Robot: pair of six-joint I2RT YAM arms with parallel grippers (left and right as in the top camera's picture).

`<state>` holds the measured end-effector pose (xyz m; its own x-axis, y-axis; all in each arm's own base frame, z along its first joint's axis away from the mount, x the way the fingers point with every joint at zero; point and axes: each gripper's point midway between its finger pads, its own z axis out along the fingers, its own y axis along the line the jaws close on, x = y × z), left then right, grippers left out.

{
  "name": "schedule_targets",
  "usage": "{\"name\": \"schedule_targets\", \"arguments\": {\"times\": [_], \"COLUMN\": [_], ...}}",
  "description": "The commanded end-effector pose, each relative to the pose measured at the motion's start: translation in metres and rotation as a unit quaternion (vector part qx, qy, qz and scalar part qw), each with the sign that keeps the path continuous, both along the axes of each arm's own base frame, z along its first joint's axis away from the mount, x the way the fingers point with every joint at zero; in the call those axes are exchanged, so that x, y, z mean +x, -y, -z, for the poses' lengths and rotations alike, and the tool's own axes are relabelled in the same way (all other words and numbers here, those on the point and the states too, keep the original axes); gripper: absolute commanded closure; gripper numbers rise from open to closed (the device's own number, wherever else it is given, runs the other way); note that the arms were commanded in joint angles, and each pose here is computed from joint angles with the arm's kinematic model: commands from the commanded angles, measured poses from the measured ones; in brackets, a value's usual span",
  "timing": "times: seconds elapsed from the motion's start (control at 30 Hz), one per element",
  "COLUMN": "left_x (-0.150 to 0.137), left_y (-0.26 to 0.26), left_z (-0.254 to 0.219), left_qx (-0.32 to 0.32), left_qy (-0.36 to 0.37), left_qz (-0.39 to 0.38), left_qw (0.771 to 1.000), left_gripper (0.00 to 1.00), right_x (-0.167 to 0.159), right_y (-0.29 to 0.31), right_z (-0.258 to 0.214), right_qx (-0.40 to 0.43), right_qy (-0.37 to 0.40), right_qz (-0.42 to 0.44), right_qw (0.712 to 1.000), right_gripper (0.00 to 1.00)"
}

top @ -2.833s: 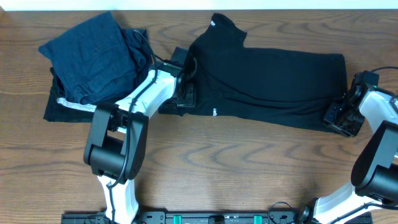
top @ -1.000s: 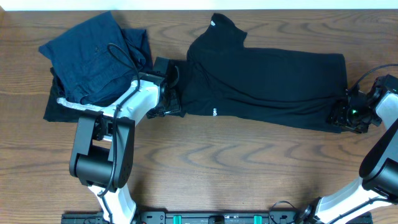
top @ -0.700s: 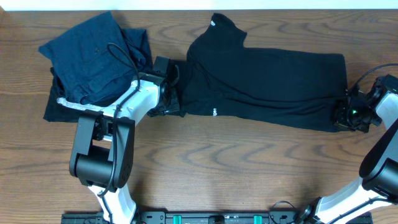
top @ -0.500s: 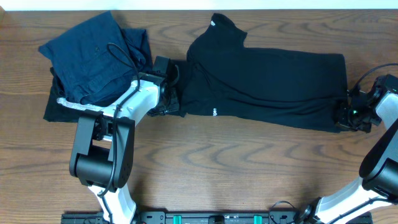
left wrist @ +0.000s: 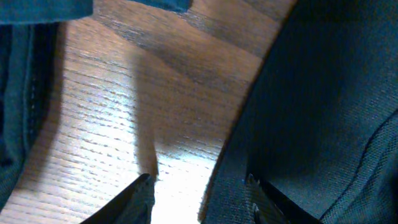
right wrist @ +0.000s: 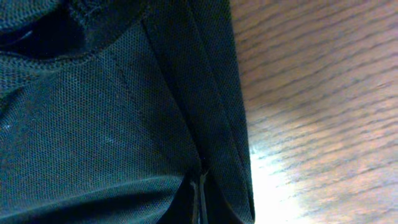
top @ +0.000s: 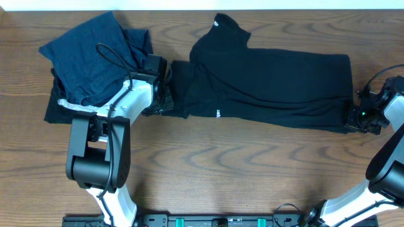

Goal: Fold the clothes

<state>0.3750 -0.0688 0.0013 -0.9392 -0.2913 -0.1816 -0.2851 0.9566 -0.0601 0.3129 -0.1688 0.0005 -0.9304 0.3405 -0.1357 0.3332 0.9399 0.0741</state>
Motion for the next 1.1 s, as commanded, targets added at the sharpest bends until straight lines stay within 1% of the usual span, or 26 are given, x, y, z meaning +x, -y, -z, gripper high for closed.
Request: {"name": "schedule_targets", "arguments": {"times": [0.0,0.1,0.23,0.4,0.47,0.5,0.53,0.6,0.63,0.83,0.97,1.07], "left_x": [-0.003,-0.004,-0.004,-0.005,-0.007,-0.007,-0.007,-0.006,-0.006,-0.004,-0.005,-0.001], "left_y": [-0.003,-0.003,-0.003,-0.001,0.008,0.013,0.017,0.019,0.019,0.018,0.006,0.002], "left_z": [0.007,0.008,0.008,0.009,0.009,0.008,0.008,0.007,0.007,0.004,0.005,0.001], "left_qx": [0.008,0.008,0.008,0.003,-0.025,-0.038,-0.05,-0.053,-0.053,-0.047,-0.009,0.006], "left_qy": [-0.009,-0.009,-0.008,-0.011,-0.016,-0.018,-0.018,-0.016,-0.016,-0.014,-0.014,-0.009], "left_qz": [0.003,0.003,0.003,0.004,0.009,0.014,0.02,0.02,0.02,0.033,0.027,0.034], "left_qw": [1.0,1.0,1.0,1.0,1.0,0.999,0.998,0.998,0.998,0.998,0.999,0.999], "left_gripper": [0.51,0.5,0.5,0.5,0.5,0.51,0.61,0.89,0.94,0.94,0.94,0.94], "right_x": [0.003,0.005,0.01,0.011,0.013,0.014,0.014,0.015,0.015,0.015,0.015,0.015], "right_y": [0.015,0.019,0.011,0.01,0.007,0.006,0.005,0.005,0.005,0.005,0.005,0.005], "right_z": [-0.004,-0.005,-0.007,-0.007,-0.007,-0.008,-0.008,-0.008,-0.008,-0.008,-0.008,-0.008], "right_qx": [-0.017,-0.019,0.009,0.012,0.02,0.024,0.025,0.027,0.027,0.027,0.027,0.027], "right_qy": [0.01,0.019,0.037,0.039,0.044,0.047,0.048,0.048,0.048,0.048,0.049,0.049], "right_qz": [0.004,0.009,0.007,0.006,0.004,0.004,0.003,0.003,0.003,0.003,0.003,0.003], "right_qw": [1.0,1.0,0.999,0.999,0.999,0.999,0.999,0.998,0.998,0.998,0.998,0.998], "right_gripper": [0.99,0.99,0.99,0.99,0.99,0.99,0.99,0.99,0.99,0.99,0.99,0.99]}}
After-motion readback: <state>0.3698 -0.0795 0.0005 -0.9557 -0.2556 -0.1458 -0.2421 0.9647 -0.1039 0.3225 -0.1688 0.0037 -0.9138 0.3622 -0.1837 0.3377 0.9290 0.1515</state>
